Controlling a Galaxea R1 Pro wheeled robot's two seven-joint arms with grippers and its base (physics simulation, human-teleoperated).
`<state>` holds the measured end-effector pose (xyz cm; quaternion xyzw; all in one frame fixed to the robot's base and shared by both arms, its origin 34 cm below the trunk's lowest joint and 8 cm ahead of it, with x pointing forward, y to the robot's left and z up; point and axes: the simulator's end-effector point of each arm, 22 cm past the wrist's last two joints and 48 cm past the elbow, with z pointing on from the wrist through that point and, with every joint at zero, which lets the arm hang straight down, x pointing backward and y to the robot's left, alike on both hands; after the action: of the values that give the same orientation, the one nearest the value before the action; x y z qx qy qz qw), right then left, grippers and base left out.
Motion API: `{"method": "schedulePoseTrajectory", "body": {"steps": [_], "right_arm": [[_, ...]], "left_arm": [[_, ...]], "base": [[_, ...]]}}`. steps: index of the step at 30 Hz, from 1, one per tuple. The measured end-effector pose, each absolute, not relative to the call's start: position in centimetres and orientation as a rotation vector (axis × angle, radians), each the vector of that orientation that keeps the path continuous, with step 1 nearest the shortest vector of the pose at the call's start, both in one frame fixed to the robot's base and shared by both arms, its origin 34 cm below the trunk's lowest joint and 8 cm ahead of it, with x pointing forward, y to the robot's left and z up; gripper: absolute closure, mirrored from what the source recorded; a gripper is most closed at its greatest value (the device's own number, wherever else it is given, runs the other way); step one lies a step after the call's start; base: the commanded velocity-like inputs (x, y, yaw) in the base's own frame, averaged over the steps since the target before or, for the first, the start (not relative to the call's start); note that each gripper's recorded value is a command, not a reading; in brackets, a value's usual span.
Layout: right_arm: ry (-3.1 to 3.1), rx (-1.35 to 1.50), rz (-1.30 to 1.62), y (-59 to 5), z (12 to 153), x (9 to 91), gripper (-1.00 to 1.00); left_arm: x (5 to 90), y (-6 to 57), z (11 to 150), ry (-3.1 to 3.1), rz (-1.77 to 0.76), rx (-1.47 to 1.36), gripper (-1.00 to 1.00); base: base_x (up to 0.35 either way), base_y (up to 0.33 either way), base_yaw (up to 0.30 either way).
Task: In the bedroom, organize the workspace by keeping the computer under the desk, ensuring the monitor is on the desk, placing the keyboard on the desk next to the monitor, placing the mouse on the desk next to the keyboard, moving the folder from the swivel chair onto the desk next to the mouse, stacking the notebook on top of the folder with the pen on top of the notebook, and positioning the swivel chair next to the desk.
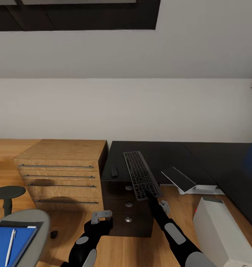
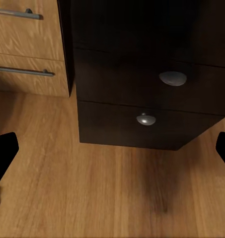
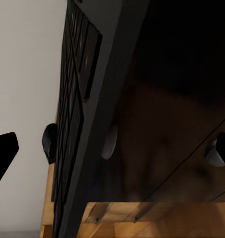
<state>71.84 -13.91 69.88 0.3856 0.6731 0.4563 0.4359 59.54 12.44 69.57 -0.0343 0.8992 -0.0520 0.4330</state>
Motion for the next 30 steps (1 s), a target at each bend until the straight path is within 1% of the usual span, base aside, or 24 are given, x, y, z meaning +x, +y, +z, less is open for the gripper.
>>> {"method": "schedulePoseTrajectory", "body": {"steps": [1, 2, 19, 22, 30], "right_arm": [[1.675, 0.959, 1.135, -13.9, 69.9, 71.8, -1.0], [1.675, 0.959, 1.135, -13.9, 69.9, 71.8, 1.0], [1.673, 0.957, 1.133, -13.9, 70.6, 72.0, 1.0], [1.589, 0.893, 1.167, -13.7, 75.4, 73.7, 1.0], [1.526, 0.854, 1.194, -13.6, 79.6, 74.1, 1.0]], "left_arm": [[59.5, 12.4, 69.6, 2.241, -0.13, -0.085, -1.0], [59.5, 12.4, 69.5, 2.241, -0.129, -0.085, -1.0], [59.6, 12.5, 70.0, 2.243, -0.128, -0.085, -1.0], [59.6, 12.5, 70.6, 2.242, -0.127, -0.086, -1.0], [59.8, 12.5, 72.1, 2.24, -0.124, -0.087, -1.0]], "base": [[0.011, 0.001, 0.0], [0.007, 0.0, 0.0], [0.001, 0.0, 0.0], [0.0, 0.0, 0.0], [0.0, 0.0, 0.0]]}}
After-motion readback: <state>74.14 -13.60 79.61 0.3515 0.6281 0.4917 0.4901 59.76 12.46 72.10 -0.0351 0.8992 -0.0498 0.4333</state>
